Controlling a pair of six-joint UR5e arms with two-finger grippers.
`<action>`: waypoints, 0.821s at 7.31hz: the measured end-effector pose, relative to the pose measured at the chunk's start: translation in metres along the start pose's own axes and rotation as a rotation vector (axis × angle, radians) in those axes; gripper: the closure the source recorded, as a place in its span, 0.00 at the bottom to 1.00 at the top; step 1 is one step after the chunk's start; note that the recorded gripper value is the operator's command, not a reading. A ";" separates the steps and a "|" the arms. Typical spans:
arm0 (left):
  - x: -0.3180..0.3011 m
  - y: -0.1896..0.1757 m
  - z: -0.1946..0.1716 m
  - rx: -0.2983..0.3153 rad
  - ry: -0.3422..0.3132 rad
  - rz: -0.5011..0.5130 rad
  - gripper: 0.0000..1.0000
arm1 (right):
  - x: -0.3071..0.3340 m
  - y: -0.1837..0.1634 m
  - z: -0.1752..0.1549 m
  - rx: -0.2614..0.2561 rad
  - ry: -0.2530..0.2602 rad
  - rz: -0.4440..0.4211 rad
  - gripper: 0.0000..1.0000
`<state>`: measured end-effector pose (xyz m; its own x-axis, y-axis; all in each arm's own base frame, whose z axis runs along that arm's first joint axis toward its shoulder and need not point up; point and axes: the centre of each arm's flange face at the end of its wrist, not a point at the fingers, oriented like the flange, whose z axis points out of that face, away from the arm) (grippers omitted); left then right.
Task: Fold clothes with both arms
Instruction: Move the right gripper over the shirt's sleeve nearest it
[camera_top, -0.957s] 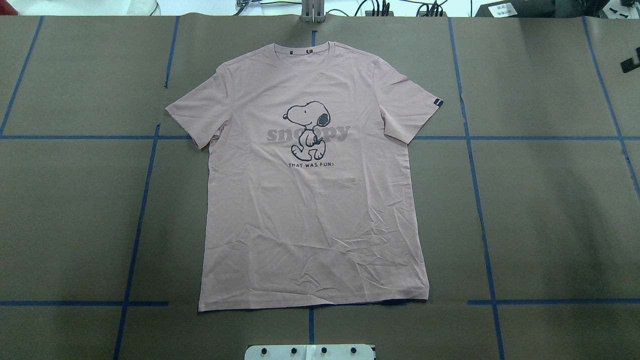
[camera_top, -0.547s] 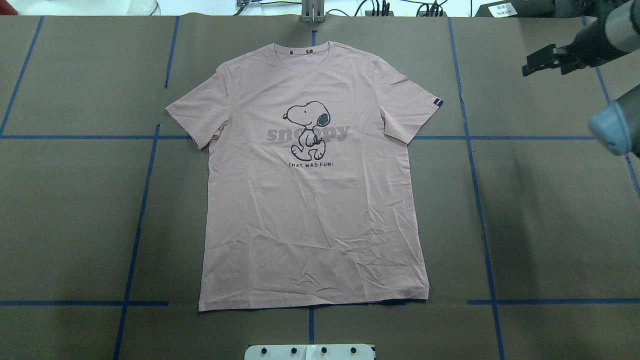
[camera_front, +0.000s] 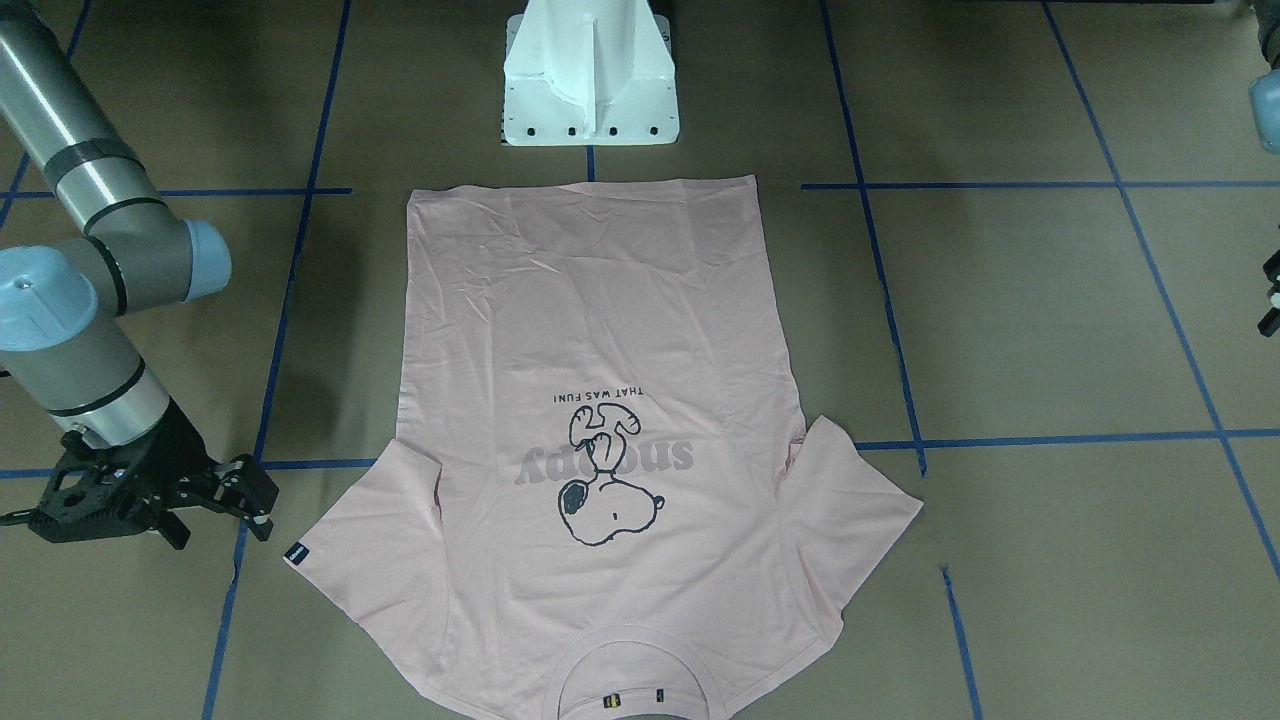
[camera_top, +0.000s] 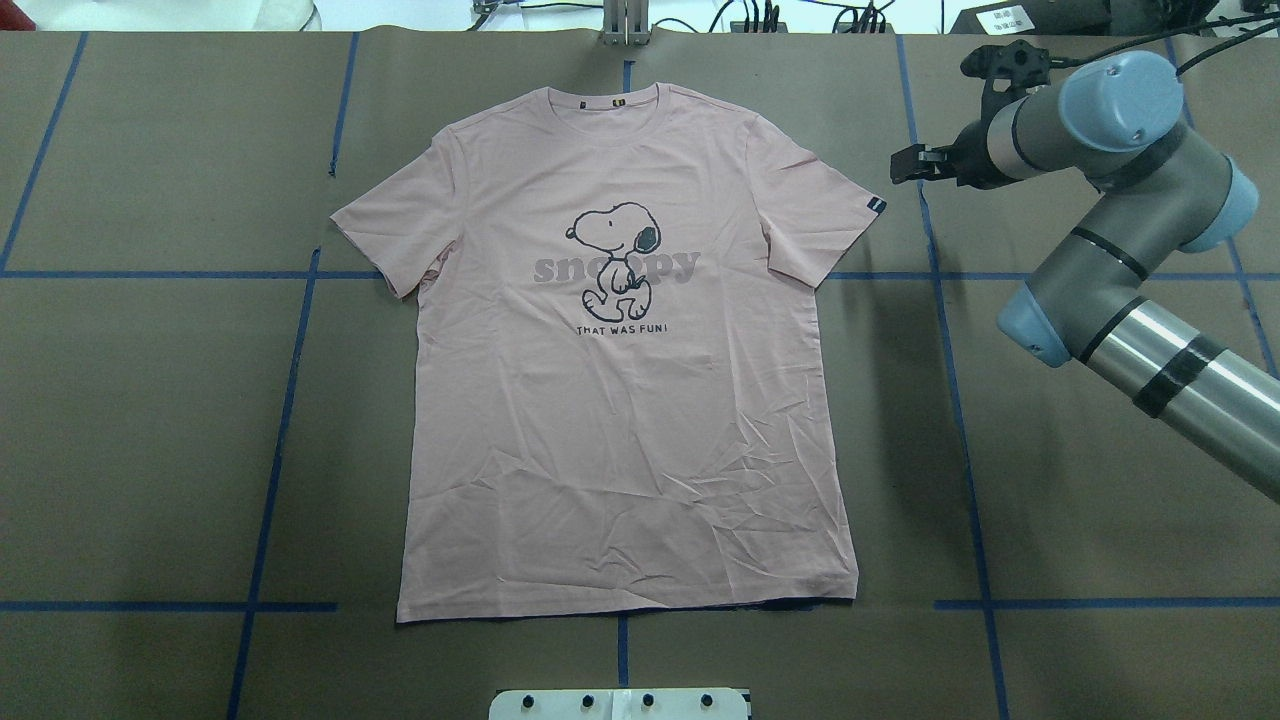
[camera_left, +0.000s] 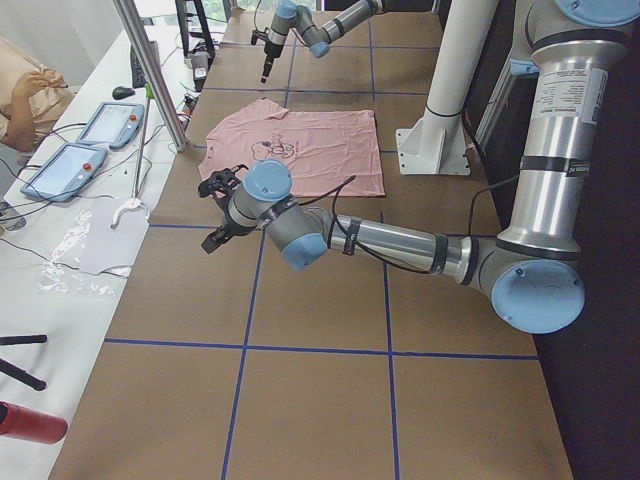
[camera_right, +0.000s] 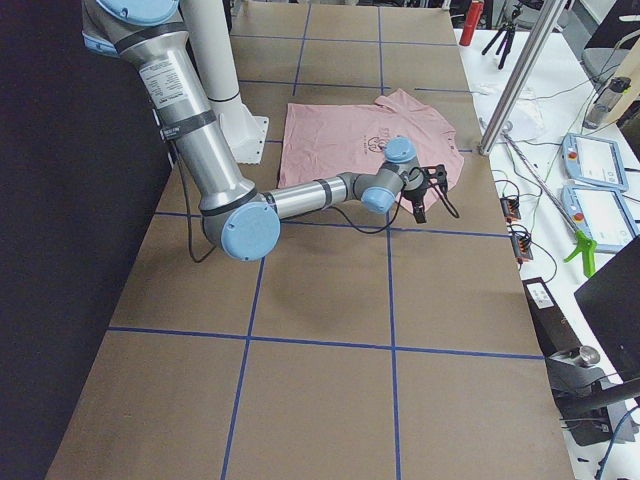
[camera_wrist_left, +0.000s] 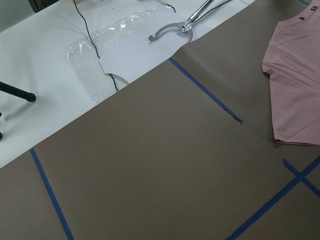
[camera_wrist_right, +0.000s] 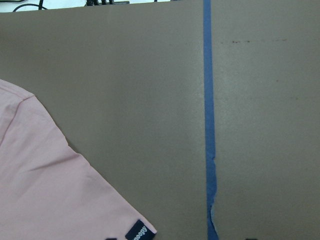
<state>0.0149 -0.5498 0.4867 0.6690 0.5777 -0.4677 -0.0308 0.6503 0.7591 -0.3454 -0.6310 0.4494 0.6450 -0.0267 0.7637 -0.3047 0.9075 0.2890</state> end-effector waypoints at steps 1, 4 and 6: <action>0.000 0.000 0.000 0.000 -0.001 -0.002 0.00 | -0.007 0.007 0.010 0.003 0.009 0.002 0.24; -0.001 0.001 0.001 -0.001 -0.003 -0.002 0.00 | -0.026 0.013 0.030 0.008 0.029 0.010 0.34; -0.001 0.001 0.001 -0.002 -0.004 -0.001 0.00 | -0.031 0.016 0.035 0.006 0.032 0.013 0.38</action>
<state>0.0148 -0.5501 0.4885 0.6723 0.5746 -0.4667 -0.0311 0.6518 0.7577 -0.3945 -0.6303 0.4501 0.6630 -0.0009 0.7486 -0.3178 0.9051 0.2825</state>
